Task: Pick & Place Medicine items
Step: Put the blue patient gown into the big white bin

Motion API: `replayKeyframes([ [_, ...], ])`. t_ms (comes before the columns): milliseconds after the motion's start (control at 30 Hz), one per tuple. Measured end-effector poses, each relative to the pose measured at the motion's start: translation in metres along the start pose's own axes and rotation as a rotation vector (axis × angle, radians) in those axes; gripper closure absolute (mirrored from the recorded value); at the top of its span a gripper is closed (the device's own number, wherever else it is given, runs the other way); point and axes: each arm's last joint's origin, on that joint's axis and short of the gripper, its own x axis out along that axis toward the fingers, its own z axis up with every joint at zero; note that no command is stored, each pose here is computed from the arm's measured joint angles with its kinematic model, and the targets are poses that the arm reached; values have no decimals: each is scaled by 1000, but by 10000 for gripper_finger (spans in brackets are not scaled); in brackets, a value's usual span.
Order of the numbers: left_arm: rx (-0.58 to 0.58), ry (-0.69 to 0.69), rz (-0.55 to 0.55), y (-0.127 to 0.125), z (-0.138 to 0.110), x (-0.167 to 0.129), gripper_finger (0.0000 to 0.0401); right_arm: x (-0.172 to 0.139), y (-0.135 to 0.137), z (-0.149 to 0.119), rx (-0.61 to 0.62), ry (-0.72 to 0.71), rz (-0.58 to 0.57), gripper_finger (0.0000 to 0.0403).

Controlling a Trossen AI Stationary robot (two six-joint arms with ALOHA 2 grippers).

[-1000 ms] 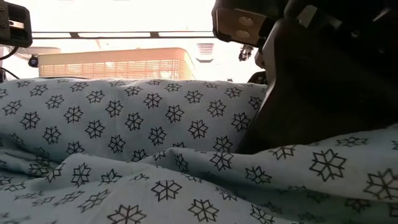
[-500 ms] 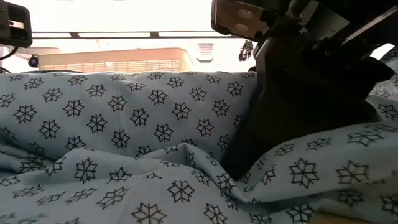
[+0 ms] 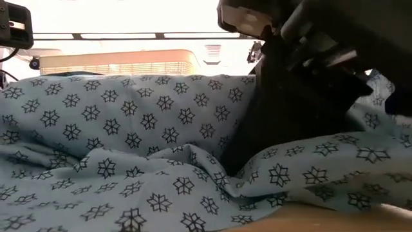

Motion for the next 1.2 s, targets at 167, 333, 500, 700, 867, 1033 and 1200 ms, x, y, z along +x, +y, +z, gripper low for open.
replayKeyframes([
  [167,0,-1,0,0,0,0,81,-7,-1,14,1,-6,-29,263],
  [333,0,-1,0,0,0,0,81,-18,-1,28,-31,44,-62,262],
  [500,0,0,-1,0,0,0,81,-33,-1,44,-88,75,-125,263],
  [700,0,0,-1,0,0,0,82,-53,-8,65,-224,50,-311,263],
  [867,0,0,-1,0,0,0,82,-73,-19,84,-383,-54,-641,262],
  [1033,0,-1,-1,0,0,0,82,-92,-28,102,-563,-190,-1062,262],
  [1200,0,0,-1,0,0,0,82,-101,-53,127,-629,-33,-968,263],
])
